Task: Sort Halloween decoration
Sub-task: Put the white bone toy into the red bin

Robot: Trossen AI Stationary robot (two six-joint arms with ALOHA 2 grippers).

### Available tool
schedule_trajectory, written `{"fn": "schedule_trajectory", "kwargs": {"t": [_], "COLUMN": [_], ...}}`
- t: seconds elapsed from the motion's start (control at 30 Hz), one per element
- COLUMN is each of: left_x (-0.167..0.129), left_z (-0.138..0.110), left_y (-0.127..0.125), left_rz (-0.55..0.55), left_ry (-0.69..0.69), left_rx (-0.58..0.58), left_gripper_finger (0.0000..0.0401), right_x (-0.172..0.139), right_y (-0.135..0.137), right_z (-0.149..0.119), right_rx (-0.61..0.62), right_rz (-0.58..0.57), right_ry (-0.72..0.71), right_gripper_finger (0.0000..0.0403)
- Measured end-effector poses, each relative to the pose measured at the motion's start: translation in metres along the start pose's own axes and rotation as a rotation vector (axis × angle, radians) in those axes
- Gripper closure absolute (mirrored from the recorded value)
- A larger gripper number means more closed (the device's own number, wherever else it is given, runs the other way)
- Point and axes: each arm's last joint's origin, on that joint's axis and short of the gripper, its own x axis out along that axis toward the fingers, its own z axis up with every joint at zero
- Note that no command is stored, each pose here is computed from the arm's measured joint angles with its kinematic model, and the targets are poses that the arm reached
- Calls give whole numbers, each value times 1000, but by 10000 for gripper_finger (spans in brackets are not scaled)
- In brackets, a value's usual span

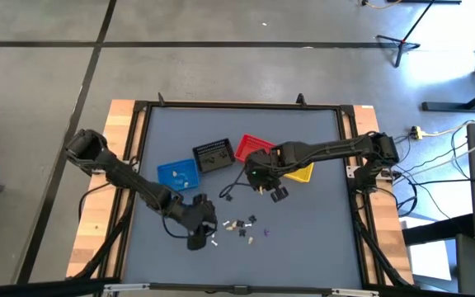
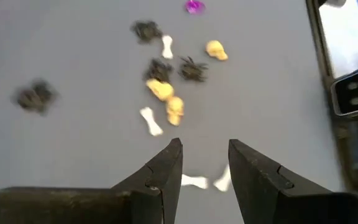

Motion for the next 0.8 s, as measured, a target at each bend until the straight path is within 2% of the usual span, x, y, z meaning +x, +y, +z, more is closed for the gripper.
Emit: {"fn": "schedule_trajectory", "kwargs": {"t": [0.17,0.37,0.53,0.8], "left_x": [2,7,19,32], "left_z": [-15,-27,-36,-40], "left_y": [-13,-21,-25,-17], "left_rz": [-16,-2,-1,84], "left_ry": [42,59,53,10], "left_rx": [-132,-352,-368,-423], "left_gripper_finger": [282,282,282,282], "right_x": [0,0,0,0], "right_y": [0,0,0,-1], "right_z": [0,0,1,2], "right_rx": [0,-1,-1,-2], "right_rz": [-2,-2,-4,-11], "right_ry": [-4,-5,-9,-23], "right_gripper_finger": [278,278,278,278]}}
